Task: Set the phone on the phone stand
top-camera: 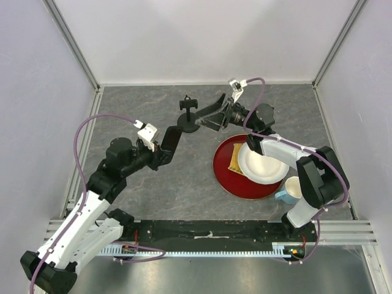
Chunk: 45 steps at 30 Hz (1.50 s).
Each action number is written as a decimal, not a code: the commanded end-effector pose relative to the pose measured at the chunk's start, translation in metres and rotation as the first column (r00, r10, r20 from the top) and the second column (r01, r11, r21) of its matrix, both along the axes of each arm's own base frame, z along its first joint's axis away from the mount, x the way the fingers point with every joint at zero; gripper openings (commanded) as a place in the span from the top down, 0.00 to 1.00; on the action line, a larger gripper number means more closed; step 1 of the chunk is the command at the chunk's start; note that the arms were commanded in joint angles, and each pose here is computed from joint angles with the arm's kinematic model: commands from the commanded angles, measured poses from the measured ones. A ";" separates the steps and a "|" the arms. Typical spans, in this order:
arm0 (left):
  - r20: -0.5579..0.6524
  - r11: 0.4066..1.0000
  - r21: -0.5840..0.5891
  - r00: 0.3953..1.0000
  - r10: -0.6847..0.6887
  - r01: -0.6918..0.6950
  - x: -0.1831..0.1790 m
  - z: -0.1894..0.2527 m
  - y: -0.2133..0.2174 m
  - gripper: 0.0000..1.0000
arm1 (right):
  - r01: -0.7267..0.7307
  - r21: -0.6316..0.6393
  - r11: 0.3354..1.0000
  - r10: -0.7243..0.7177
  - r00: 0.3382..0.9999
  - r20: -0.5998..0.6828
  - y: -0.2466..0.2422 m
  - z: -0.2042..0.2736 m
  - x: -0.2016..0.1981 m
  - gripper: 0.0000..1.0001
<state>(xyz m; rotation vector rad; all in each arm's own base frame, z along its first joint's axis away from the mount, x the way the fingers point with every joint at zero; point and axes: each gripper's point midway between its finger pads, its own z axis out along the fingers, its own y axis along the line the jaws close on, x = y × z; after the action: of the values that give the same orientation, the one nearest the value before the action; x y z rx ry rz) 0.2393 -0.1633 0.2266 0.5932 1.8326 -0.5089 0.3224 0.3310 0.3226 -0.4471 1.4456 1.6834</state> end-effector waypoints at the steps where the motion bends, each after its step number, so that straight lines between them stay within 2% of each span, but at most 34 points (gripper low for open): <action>1: 0.027 0.921 -0.257 0.955 -0.295 0.291 -0.039 0.041 -0.046 0.98 | -0.247 -0.086 0.965 0.260 0.884 0.389 -0.010 -0.001 -0.064 0.05; 3: 0.045 0.895 -0.299 0.942 -0.332 0.329 -0.045 0.046 -0.051 0.98 | -0.288 -0.093 0.953 0.298 0.845 0.443 -0.013 -0.002 -0.076 0.06; 4: 0.093 0.881 -0.313 0.935 -0.343 0.355 -0.045 0.056 -0.053 0.98 | -0.307 -0.096 0.947 0.316 0.834 0.452 -0.014 -0.003 -0.080 0.07; 5: 0.101 0.870 -0.320 0.927 -0.362 0.375 -0.048 0.057 -0.054 0.98 | -0.346 -0.100 0.933 0.355 0.841 0.408 -0.014 -0.009 -0.084 0.08; 6: 0.092 0.864 -0.329 0.923 -0.372 0.381 -0.049 0.056 -0.056 0.98 | -0.353 -0.092 0.931 0.354 0.815 0.458 -0.016 -0.006 -0.089 0.11; 9: 0.126 0.839 -0.346 0.907 -0.403 0.420 -0.051 0.065 -0.060 0.98 | -0.391 -0.098 0.915 0.392 0.809 0.437 -0.013 -0.010 -0.091 0.16; 12: 0.139 0.818 -0.369 0.896 -0.422 0.442 -0.051 0.068 -0.064 0.98 | -0.425 -0.127 0.896 0.434 0.779 0.453 -0.007 -0.016 -0.101 0.17; 22: 0.130 0.826 -0.384 0.910 -0.393 0.412 -0.044 0.066 -0.064 0.98 | -0.410 -0.074 0.909 0.393 0.786 0.477 -0.005 0.004 -0.107 0.14; 31: 0.145 0.845 -0.397 0.933 -0.329 0.360 -0.033 0.076 -0.060 0.98 | -0.398 -0.020 0.917 0.363 0.813 0.456 -0.005 0.021 -0.103 0.19; 38: 0.155 0.839 -0.449 0.952 -0.265 0.307 -0.020 0.079 -0.059 0.98 | -0.404 -0.005 0.915 0.365 0.821 0.439 -0.004 0.026 -0.102 0.28; 41: 0.194 0.824 -0.506 0.965 -0.179 0.255 -0.011 0.091 -0.052 0.98 | -0.402 0.001 0.916 0.360 0.822 0.440 -0.005 0.028 -0.103 0.28; 45: 0.286 0.761 -0.608 0.956 -0.059 0.229 -0.004 0.120 -0.039 0.98 | -0.415 0.002 0.910 0.372 0.817 0.440 -0.003 0.030 -0.108 0.28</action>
<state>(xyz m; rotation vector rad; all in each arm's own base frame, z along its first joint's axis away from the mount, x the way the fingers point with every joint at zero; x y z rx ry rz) 0.2272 -0.2182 0.2776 0.4706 1.5450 -1.0559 0.2499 0.3440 0.2851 -0.8014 1.5366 2.0013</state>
